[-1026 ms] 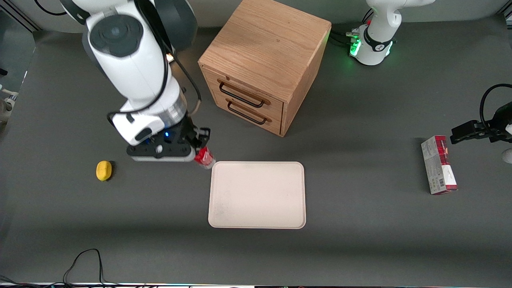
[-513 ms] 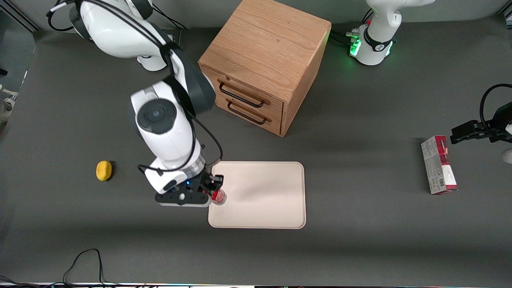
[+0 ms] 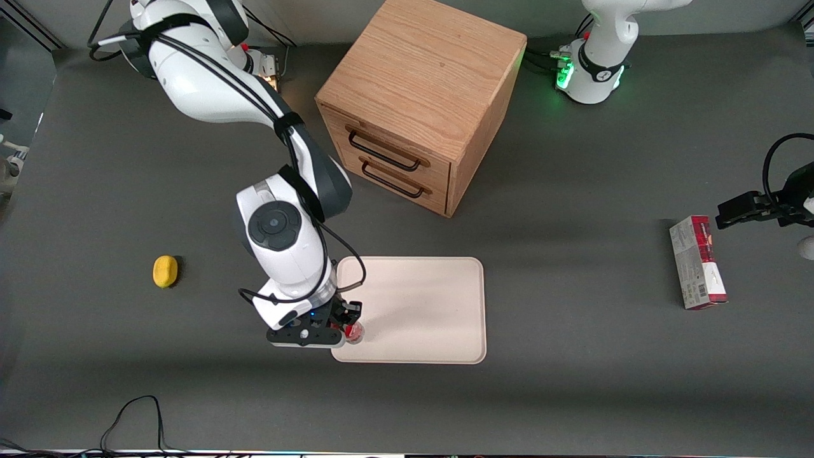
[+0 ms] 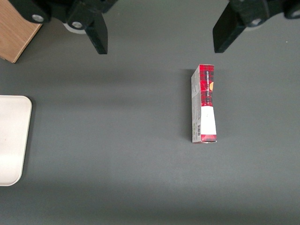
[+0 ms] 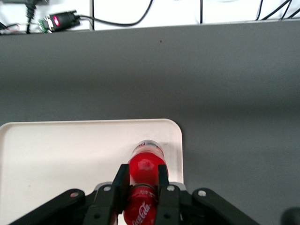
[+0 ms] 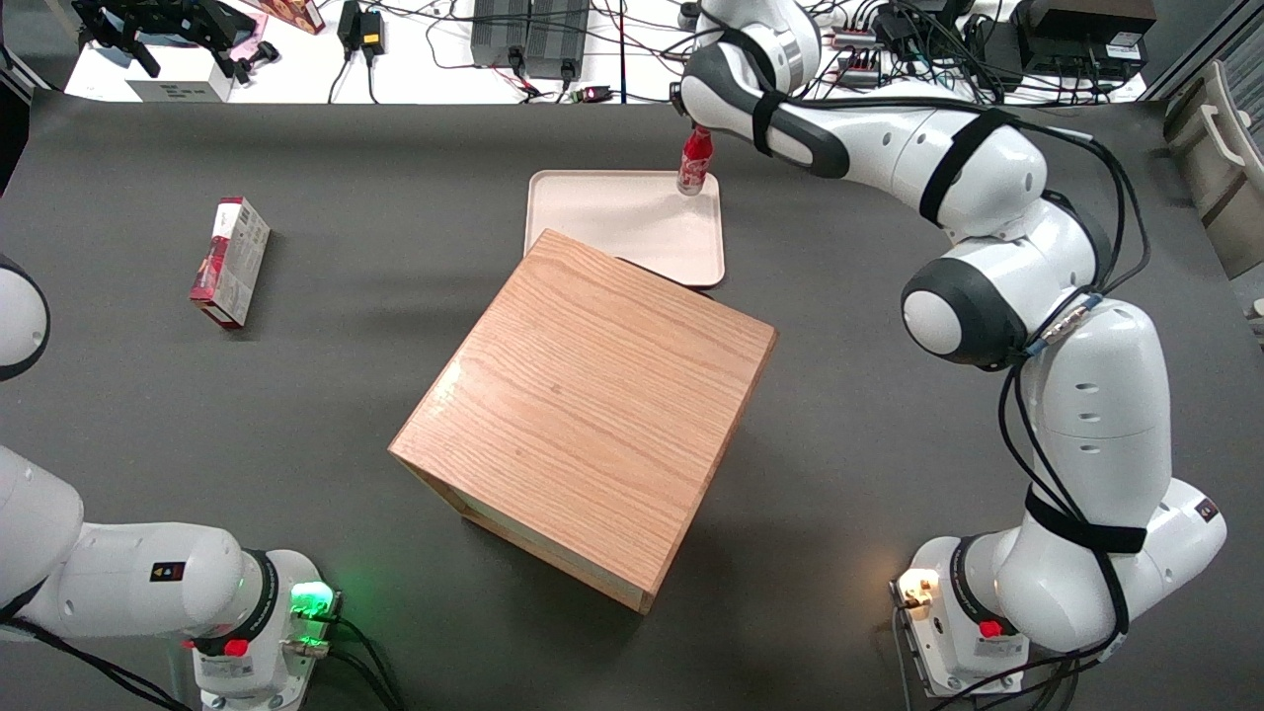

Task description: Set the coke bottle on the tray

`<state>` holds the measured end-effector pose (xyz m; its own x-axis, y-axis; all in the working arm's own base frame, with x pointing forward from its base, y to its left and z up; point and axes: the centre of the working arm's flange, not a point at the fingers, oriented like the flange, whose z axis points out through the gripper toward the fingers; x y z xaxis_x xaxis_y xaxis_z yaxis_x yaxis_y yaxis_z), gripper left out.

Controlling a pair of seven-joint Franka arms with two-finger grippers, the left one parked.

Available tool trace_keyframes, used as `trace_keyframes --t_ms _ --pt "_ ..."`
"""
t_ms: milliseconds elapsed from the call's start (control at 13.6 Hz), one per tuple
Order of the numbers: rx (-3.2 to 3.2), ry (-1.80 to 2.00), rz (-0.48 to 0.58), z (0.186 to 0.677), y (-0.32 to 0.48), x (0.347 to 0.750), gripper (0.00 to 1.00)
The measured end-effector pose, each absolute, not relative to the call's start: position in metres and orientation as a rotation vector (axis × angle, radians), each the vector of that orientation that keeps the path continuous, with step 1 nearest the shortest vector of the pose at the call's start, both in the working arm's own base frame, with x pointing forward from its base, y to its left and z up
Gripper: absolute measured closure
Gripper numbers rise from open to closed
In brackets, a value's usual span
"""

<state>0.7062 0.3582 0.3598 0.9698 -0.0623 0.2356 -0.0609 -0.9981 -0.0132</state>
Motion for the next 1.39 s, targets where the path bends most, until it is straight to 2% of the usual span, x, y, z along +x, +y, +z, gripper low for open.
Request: trace_keyframes --t_ms 440,513,953,1099,1393 --pt "-3.125 0.092 -0.337 0.328 0.36 0.702 0.71" --pt "-3.123 0.092 -0.341 0.328 0.36 0.702 0.64" --pt "-3.125 0.095 -0.34 0.341 0.361 0.7 0.01" --pt "-3.165 0.102 -0.265 0.374 0.36 0.689 0.0" --pt "-3.208 0.088 -0.127 0.507 0.356 0.632 0.0"
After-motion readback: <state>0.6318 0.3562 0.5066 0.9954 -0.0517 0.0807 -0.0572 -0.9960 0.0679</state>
